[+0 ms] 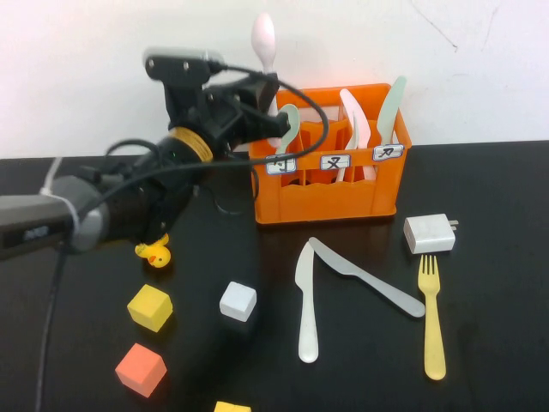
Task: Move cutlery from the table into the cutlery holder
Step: Place the spoon on the box, then pick up the knife
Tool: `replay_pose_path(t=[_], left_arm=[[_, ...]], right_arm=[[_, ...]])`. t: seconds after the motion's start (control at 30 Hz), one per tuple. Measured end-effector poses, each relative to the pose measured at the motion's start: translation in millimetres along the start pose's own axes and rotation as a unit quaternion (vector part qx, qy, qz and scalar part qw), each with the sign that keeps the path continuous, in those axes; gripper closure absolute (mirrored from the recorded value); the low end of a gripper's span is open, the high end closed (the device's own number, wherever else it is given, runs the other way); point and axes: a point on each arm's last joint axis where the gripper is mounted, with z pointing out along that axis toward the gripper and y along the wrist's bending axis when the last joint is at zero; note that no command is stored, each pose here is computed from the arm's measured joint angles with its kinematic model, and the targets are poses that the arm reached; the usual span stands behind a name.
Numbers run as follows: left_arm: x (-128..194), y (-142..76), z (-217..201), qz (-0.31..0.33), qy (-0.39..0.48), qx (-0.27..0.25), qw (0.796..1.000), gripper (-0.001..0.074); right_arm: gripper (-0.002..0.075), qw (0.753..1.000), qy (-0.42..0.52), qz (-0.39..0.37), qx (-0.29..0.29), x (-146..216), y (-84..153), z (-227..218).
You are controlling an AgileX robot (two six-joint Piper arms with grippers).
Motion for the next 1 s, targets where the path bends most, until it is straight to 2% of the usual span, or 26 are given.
replay_pose_path(t=[0.17,0.23,0.4,0.47,0.53,0.67,0.87,1.0], left_arm=[[19,8,4,-0.003,0.009,-0.013,1.0,0.0645],[21,9,4,0.0,0.018,-0.018,1.0,0.0623],[21,9,4,0.003,0.021,-0.02,1.0,0.0425],[16,8,3,0.005,0.018,-0.018,1.0,0.0381],[7,5,1,0.007,0.011,-0.018,1.0,0.0374],[-23,-5,-6,0.019,-0.006,-0.018,1.0,0.045],[-83,-23,-34,0.042,0.017,-0.051,0.998,0.0683],[-126,-36,-72,0.014,0.062,-0.108,0.992,0.0724]], right_arm=[[0.0729,1.0,0.001,0.0,-0.002,0,0,0],[0.0729,1.0,0.001,0.0,-0.002,0,0,0],[0.0729,1.0,0.001,-0.001,-0.002,0,0,0],[0.0729,1.0,0.001,-0.005,-0.002,0,0,0],[0.0729,1.0,0.001,-0.01,-0.002,0,0,0],[0.0729,1.0,0.001,-0.013,-0.002,0,0,0],[0.0729,1.0,-0.004,-0.006,-0.003,-1,1,0],[0.0729,1.0,-0.011,0.001,-0.003,-2,1,0]])
